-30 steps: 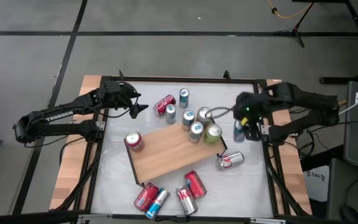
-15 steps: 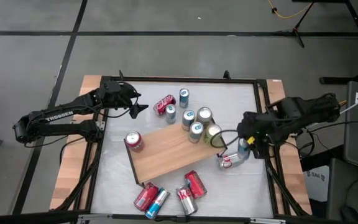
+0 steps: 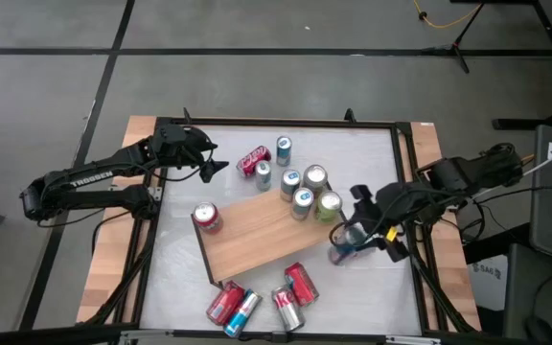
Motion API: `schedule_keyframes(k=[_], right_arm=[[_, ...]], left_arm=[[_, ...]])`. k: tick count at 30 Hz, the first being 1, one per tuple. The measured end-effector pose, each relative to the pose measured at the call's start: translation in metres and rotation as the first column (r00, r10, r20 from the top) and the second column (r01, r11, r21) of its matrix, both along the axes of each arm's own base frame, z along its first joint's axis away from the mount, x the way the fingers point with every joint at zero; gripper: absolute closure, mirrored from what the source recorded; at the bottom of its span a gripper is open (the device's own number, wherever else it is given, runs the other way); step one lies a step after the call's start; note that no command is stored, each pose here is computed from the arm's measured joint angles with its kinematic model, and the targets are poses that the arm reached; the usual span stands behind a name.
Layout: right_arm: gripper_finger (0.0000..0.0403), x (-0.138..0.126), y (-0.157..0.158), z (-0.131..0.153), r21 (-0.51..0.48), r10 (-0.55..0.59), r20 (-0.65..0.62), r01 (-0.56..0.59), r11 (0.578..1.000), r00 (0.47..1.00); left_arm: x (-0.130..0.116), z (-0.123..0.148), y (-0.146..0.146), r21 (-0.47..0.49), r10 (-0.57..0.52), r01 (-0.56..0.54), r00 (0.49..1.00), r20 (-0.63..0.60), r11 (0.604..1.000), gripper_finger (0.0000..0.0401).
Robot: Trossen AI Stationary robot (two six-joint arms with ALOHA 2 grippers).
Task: Place canned beverage on shelf
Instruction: Put the blue soda can on the shelf aligned with the other blue soda cans
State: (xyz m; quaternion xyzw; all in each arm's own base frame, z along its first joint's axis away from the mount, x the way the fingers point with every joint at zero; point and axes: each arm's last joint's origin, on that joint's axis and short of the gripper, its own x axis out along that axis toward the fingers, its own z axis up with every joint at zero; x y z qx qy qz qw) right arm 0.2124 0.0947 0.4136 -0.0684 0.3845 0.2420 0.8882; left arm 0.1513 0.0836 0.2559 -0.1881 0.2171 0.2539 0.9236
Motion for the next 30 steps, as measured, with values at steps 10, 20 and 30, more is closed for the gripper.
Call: schedule_keyframes(k=[10,20,30], right_arm=[[0.0178,0.041,0.007,-0.02,-0.233,0.162,0.088,-0.138,0.963,0.983],[0.0178,0.063,-0.012,-0.027,-0.21,0.197,0.101,-0.173,0.962,0.975],[0.0178,0.068,-0.027,-0.026,-0.266,0.222,0.131,-0.181,0.947,0.966]], left_arm=[[0.0,0.0,0.0,-0.002,0.001,-0.001,1.0,0.001,1.0,0.0006],[0.0,0.0,0.0,-0.006,0.004,-0.004,1.0,0.003,1.0,0.0006],[0.0,0.0,0.0,-0.006,0.004,-0.004,1.0,0.003,1.0,0.0006]])
